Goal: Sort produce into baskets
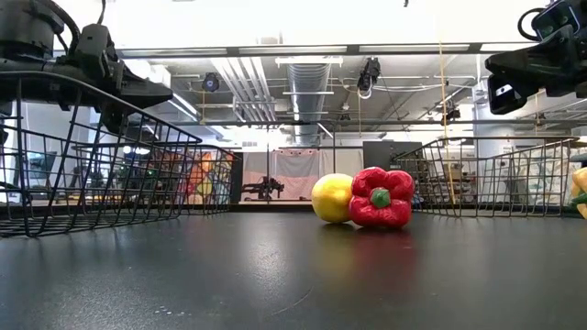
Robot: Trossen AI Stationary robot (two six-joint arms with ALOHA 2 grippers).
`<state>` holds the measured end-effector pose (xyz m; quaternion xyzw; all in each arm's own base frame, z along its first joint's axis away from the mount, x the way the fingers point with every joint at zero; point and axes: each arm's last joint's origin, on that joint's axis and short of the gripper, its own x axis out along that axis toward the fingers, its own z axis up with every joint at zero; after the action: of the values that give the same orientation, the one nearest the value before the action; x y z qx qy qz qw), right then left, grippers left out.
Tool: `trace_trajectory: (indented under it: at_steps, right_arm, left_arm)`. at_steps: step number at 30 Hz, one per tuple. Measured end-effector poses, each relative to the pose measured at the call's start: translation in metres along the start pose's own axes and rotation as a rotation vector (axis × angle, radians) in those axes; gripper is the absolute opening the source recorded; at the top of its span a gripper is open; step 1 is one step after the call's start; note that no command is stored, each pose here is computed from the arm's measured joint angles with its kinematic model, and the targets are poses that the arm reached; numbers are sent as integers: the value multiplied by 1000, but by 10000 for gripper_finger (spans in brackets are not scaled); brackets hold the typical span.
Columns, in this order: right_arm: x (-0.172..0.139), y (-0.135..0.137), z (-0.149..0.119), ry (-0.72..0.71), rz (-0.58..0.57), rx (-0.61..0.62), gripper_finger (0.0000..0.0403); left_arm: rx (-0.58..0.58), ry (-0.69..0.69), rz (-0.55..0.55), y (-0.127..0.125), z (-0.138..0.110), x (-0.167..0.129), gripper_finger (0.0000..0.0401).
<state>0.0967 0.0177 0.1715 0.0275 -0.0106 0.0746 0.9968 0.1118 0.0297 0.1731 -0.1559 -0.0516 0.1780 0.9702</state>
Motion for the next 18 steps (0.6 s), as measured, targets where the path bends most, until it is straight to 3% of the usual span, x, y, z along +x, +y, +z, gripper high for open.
trace_trajectory:
  at_steps: [18]
  right_arm:
    - [0,0,0,0,0,0,13]
  left_arm:
    - [0,0,0,0,0,0,0]
